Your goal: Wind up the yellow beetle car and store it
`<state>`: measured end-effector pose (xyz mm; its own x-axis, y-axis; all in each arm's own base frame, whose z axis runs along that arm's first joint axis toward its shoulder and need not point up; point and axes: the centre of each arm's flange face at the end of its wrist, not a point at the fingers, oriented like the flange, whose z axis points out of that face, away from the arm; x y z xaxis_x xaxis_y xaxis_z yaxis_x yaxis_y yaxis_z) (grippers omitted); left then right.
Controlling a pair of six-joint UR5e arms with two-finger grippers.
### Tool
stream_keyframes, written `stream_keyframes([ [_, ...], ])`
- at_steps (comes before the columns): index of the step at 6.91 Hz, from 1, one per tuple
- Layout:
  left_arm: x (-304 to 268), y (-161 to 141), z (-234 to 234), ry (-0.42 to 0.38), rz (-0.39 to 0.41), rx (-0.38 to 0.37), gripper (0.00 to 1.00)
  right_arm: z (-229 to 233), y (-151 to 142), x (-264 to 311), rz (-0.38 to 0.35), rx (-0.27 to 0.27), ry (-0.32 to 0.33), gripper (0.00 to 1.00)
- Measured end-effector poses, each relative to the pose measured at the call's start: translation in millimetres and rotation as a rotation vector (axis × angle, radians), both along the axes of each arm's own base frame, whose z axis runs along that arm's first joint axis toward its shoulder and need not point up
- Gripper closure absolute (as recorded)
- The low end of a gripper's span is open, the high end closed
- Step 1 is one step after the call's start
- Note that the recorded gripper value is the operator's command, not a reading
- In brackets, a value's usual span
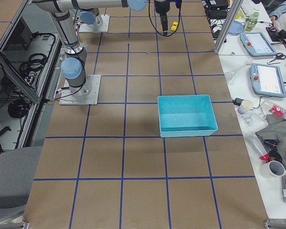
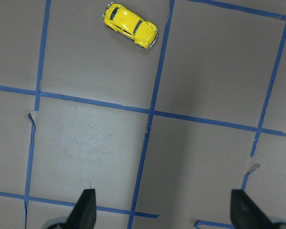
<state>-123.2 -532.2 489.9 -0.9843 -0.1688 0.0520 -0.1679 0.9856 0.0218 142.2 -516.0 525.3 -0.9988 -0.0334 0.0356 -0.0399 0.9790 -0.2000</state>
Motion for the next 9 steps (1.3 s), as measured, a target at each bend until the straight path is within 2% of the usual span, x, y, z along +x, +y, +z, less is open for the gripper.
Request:
stream_keyframes([
  [9,5.7,3.9,-10.5,-0.003,-0.015,0.018,0.0,0.7,0.1,-2.3,-0.004,-0.001,0.0,0.0],
])
